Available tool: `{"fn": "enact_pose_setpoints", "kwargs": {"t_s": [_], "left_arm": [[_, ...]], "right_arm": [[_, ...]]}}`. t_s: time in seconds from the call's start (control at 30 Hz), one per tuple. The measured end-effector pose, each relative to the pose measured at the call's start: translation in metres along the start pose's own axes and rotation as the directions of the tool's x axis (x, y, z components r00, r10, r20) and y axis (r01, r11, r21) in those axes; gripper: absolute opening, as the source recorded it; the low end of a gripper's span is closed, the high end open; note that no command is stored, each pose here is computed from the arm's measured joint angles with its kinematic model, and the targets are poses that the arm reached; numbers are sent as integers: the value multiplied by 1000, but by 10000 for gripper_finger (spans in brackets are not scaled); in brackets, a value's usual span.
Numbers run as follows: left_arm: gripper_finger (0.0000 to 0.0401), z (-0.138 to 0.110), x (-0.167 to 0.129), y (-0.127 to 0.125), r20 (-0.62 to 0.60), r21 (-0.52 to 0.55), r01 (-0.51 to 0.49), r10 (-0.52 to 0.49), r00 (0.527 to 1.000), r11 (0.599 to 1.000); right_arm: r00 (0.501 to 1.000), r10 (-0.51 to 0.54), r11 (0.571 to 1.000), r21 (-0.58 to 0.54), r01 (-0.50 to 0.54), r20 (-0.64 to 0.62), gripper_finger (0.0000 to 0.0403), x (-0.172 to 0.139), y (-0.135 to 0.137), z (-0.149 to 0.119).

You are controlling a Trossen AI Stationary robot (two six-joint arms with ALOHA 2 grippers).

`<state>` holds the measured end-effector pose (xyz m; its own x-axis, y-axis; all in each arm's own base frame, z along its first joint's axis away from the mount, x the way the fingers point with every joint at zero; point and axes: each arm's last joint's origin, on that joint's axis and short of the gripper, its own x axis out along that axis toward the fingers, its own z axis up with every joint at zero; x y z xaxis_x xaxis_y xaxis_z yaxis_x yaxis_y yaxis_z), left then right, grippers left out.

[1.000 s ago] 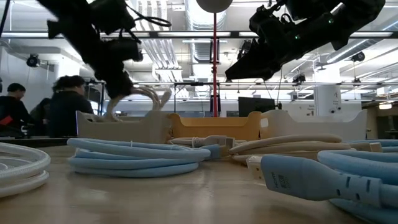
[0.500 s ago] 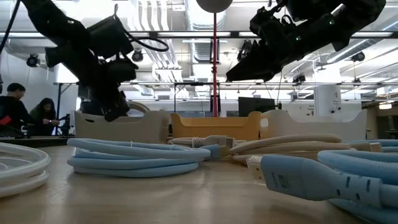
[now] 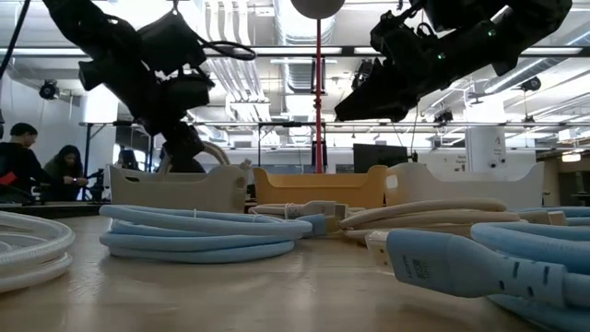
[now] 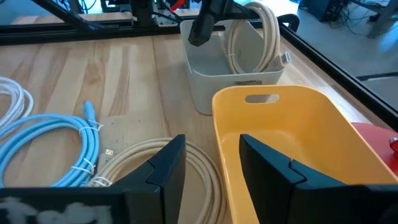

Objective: Sort HDMI cables
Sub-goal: Put the bottom left brown hdmi cable into the gray bin, then put the top brown hdmi cable into the gray bin

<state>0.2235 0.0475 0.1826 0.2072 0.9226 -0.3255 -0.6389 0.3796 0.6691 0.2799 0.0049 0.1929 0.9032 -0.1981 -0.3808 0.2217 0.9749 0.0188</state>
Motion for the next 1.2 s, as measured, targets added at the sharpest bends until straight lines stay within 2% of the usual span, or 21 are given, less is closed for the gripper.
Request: {"fn": "enact_pose_setpoints", "kwargs": {"t_s": [0.27, 0.5, 0.67, 1.0, 1.1, 1.2], "left_arm": [[188, 5, 1, 2, -1, 19, 5, -5, 1000, 1000], [188, -2, 10, 4, -71, 19, 136, -135, 988, 990], [188, -2, 13, 5, -85, 12, 144, -143, 986, 989], [190, 21, 7, 18, -51, 1, 151, -151, 987, 988], [190, 30, 4, 23, -30, -34, 210, -211, 977, 977], [190, 36, 0, 24, 3, -71, 345, -345, 938, 936]], "right_arm": [[1000, 1, 1000, 27, -1, 0, 167, 0, 0, 0], [1000, 1, 1000, 30, -1, -1, 167, 0, 0, 0], [1000, 3, 1000, 30, -3, 0, 167, 0, 0, 0], [1000, 15, 999, 40, -14, -3, 167, 0, 0, 0], [999, 37, 997, 62, -37, -6, 167, 0, 1, 0], [998, 64, 993, 100, -62, -15, 167, 0, 2, -2]]}}
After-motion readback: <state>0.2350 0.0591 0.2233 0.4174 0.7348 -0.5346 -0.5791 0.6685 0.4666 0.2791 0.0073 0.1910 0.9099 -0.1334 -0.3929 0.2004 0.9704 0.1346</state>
